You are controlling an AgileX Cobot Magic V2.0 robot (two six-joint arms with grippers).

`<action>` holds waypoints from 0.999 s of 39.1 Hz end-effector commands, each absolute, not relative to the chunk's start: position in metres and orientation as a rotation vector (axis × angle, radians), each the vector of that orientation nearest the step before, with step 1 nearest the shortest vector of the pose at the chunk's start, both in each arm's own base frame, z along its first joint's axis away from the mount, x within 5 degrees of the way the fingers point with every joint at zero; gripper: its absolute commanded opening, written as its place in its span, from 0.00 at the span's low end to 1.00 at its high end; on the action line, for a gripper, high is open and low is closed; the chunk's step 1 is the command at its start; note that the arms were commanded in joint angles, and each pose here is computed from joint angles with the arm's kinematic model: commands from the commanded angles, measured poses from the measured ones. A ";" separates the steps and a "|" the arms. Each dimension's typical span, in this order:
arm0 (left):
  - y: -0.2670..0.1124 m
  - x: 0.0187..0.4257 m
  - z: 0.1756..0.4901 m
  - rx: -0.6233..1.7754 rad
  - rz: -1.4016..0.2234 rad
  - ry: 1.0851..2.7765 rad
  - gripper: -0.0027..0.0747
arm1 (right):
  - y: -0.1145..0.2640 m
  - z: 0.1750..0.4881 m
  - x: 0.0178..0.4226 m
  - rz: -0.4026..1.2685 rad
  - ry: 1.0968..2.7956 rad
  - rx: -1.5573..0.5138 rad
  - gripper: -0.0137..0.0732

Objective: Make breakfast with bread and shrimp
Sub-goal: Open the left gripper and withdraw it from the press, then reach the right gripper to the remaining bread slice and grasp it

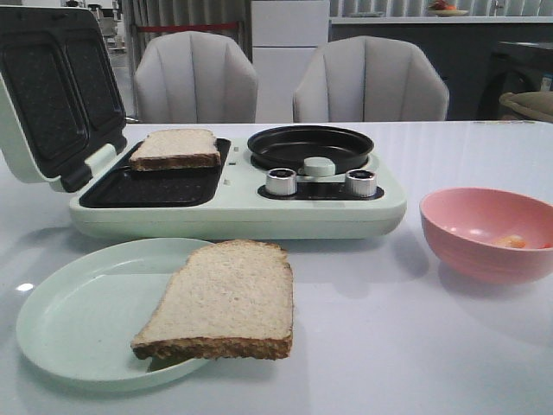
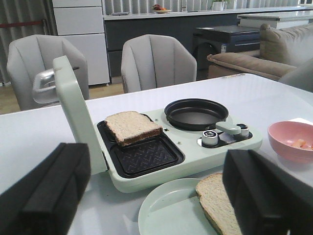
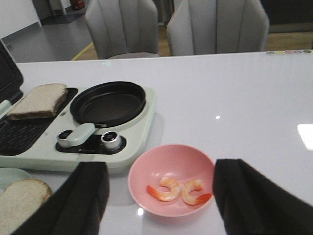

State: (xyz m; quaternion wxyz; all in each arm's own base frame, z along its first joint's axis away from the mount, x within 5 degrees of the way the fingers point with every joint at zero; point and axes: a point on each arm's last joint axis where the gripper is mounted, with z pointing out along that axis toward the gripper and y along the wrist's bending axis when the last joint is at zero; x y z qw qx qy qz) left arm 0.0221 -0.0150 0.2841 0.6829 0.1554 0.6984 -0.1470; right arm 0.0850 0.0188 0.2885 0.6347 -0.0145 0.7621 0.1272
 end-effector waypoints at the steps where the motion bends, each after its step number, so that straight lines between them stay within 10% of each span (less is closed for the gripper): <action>1: -0.012 0.016 0.300 0.309 -0.363 1.450 0.82 | 0.026 0.314 0.096 0.364 1.683 -0.044 0.84; 26: -0.012 0.016 0.300 0.309 -0.363 1.450 0.82 | 0.117 0.261 0.199 0.818 2.412 0.123 0.84; 39: -0.012 0.016 0.300 0.309 -0.363 1.450 0.82 | 0.150 0.230 0.233 1.035 2.472 0.105 0.84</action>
